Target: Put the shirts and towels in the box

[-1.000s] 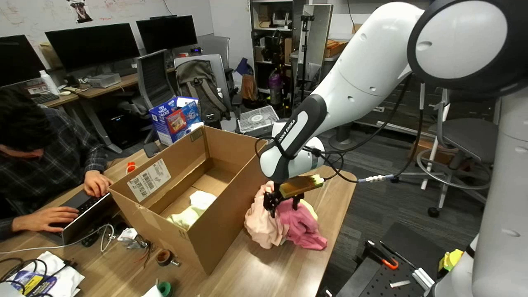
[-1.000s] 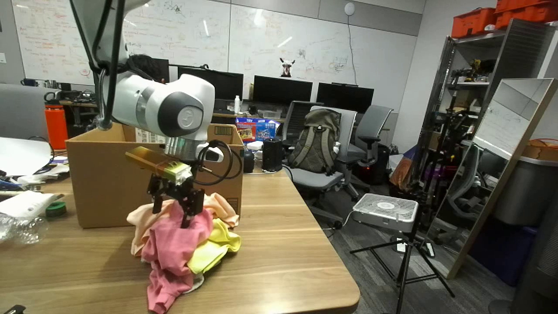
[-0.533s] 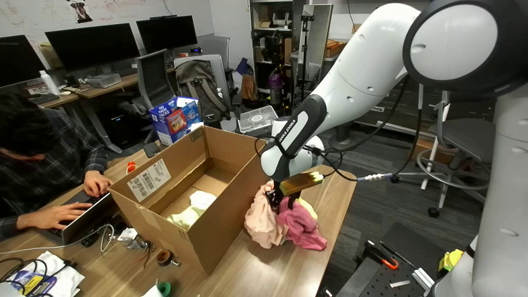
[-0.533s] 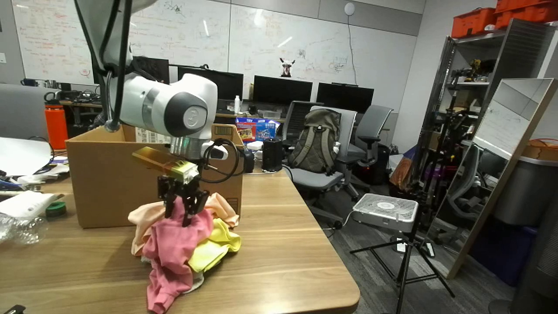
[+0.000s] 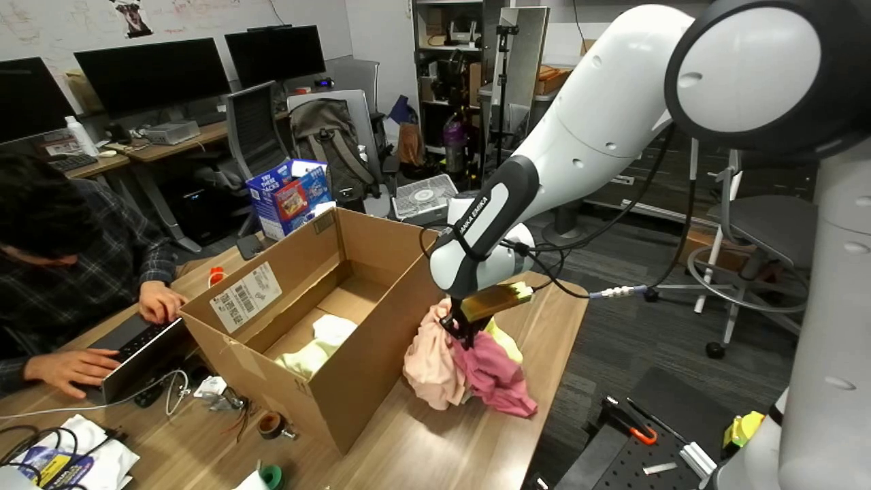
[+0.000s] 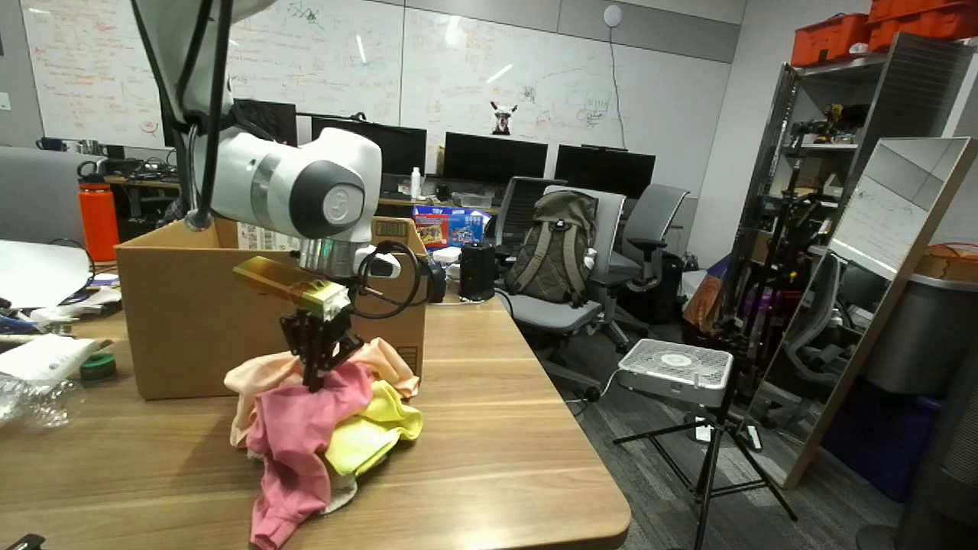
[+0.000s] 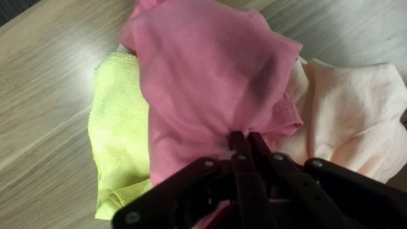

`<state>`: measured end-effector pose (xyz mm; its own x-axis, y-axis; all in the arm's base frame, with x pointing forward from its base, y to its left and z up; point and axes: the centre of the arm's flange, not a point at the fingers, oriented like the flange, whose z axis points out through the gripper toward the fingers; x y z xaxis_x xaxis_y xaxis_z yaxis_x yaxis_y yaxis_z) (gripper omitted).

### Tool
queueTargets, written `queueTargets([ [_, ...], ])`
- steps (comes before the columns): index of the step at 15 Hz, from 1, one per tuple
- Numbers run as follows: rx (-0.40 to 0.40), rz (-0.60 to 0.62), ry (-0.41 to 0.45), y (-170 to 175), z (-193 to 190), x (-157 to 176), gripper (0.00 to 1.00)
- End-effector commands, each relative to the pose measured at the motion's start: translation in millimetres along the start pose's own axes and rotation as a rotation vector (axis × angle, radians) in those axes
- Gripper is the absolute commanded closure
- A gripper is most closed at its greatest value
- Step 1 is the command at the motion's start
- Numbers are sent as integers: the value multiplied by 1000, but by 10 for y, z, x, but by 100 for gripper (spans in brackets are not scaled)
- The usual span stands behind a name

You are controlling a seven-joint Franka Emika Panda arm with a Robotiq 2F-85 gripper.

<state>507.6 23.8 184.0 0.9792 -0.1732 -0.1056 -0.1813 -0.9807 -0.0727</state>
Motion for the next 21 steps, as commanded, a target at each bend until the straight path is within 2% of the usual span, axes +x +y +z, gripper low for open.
queueTargets([
  [1, 32, 25, 38, -111, -125, 100, 97],
  [4, 108, 64, 58, -243, -346, 155, 97],
  [11, 436, 207, 179, -703, -1303, 203, 98],
  [14, 543, 236, 232, -767, -1657, 131, 98],
  [21, 732, 184, 329, -847, -2433, -250, 98],
])
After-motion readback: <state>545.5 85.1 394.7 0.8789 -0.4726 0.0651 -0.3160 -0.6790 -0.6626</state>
